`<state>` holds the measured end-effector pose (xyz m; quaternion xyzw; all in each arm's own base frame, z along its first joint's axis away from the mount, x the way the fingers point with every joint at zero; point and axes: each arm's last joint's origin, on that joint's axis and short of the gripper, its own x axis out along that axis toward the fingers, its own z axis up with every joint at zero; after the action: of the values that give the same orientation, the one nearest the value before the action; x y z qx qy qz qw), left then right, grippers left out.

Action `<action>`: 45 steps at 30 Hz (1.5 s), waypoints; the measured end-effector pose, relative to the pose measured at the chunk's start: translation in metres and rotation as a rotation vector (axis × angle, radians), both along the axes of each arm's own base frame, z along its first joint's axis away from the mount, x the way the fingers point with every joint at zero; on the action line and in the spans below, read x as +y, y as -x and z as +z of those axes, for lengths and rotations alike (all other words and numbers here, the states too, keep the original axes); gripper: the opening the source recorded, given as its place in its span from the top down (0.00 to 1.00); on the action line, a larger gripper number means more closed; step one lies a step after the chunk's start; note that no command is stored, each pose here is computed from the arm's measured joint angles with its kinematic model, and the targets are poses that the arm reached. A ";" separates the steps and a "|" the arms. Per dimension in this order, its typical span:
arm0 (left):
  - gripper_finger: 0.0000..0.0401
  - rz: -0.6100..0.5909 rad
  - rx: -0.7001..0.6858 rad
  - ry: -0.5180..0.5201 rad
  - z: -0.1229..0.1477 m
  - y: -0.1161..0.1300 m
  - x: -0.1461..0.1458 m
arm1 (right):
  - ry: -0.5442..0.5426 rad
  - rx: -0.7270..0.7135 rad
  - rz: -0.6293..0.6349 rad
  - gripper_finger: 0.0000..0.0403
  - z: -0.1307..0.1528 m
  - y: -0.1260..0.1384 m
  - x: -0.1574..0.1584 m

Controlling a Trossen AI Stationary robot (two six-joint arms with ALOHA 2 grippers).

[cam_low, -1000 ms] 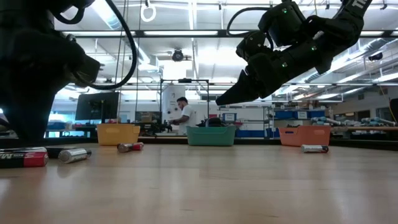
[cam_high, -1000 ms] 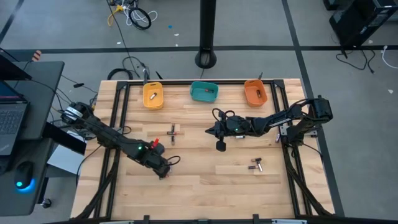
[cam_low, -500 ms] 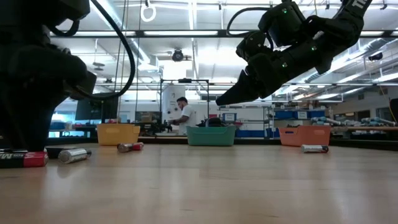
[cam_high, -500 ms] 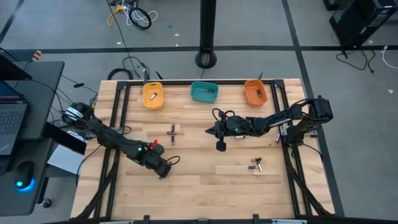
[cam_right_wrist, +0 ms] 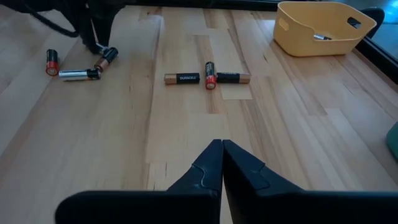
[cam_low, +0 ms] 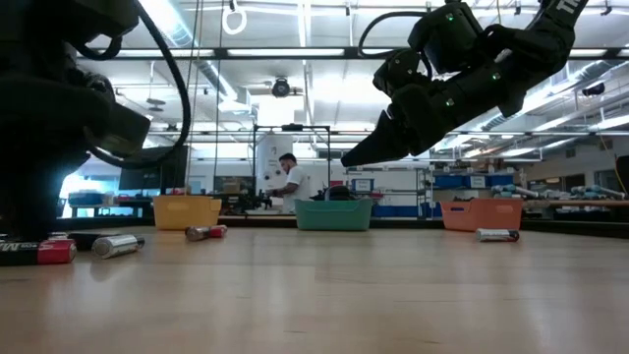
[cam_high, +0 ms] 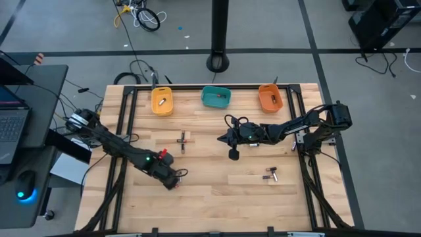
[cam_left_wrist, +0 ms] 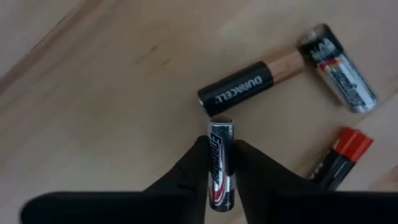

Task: Sort batteries
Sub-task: Put the silver battery into the yellow bin

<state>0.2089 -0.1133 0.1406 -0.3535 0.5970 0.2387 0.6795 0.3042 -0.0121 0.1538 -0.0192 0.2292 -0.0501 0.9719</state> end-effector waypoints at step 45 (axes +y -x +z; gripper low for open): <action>0.89 -0.050 0.166 -0.372 0.046 0.001 0.329 | -0.001 0.001 0.000 0.94 0.000 0.000 0.000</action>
<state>0.2077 0.2158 0.1864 -0.1862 0.6052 0.3563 0.6871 0.3042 -0.0120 0.1536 -0.0186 0.2295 -0.0501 0.9718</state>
